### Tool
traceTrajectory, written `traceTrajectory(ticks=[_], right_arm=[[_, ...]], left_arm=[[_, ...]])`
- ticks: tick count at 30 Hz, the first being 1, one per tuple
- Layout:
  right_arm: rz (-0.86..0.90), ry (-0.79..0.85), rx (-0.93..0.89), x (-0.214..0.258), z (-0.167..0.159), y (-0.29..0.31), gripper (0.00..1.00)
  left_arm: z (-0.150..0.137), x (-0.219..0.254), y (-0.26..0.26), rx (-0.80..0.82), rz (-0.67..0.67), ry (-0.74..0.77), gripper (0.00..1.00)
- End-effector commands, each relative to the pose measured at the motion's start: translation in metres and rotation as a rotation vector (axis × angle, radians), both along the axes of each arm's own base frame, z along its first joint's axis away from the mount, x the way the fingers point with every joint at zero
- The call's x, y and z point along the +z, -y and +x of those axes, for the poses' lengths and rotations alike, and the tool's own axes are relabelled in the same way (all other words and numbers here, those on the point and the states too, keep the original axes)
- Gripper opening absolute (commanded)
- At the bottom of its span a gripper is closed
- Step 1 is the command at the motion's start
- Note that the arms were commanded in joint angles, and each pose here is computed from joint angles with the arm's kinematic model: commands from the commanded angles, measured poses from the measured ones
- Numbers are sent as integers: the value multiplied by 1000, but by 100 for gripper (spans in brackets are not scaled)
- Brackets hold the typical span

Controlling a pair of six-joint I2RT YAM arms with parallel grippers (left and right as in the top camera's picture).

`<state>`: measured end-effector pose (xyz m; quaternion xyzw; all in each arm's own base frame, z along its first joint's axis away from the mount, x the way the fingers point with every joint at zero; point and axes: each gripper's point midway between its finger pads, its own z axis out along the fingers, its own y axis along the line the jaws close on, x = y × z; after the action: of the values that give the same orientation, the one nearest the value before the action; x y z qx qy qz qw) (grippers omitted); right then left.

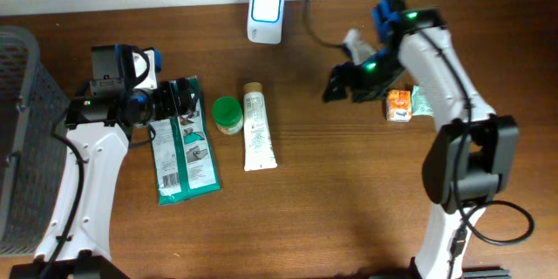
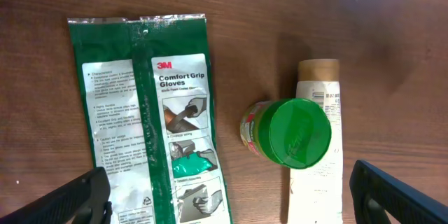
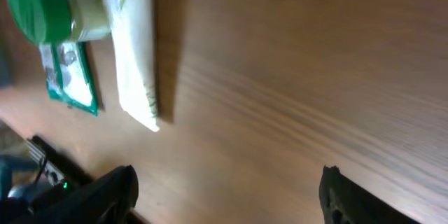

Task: Scan the item barcode
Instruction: 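Reach the right gripper to the white gold-capped tube and grasp it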

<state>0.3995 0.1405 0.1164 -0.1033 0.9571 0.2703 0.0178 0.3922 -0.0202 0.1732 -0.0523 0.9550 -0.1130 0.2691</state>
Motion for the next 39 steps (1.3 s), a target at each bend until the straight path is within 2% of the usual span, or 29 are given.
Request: traceTrajectory(ticks=[1, 3, 8, 9, 16, 26, 30, 39], right_arm=[[123, -18, 69, -15, -17, -52, 83], [141, -18, 73, -31, -22, -78, 85], [160, -30, 41, -63, -36, -116, 66], [166, -42, 25, -73, -43, -126, 58], [205, -20, -2, -86, -49, -154, 46], [91, 51, -135, -106, -34, -154, 43], [125, 74, -141, -110, -26, -162, 43], [153, 26, -105, -126, -40, -180, 42]], left_arm=[[2, 5, 1, -15, 6, 16, 99], [2, 5, 1, -15, 6, 16, 99], [2, 5, 1, -15, 6, 16, 100], [2, 5, 1, -15, 6, 16, 99], [2, 5, 1, -15, 6, 16, 99], [2, 5, 1, -15, 6, 16, 99], [2, 5, 1, -15, 6, 16, 99], [2, 5, 1, -15, 6, 16, 100]])
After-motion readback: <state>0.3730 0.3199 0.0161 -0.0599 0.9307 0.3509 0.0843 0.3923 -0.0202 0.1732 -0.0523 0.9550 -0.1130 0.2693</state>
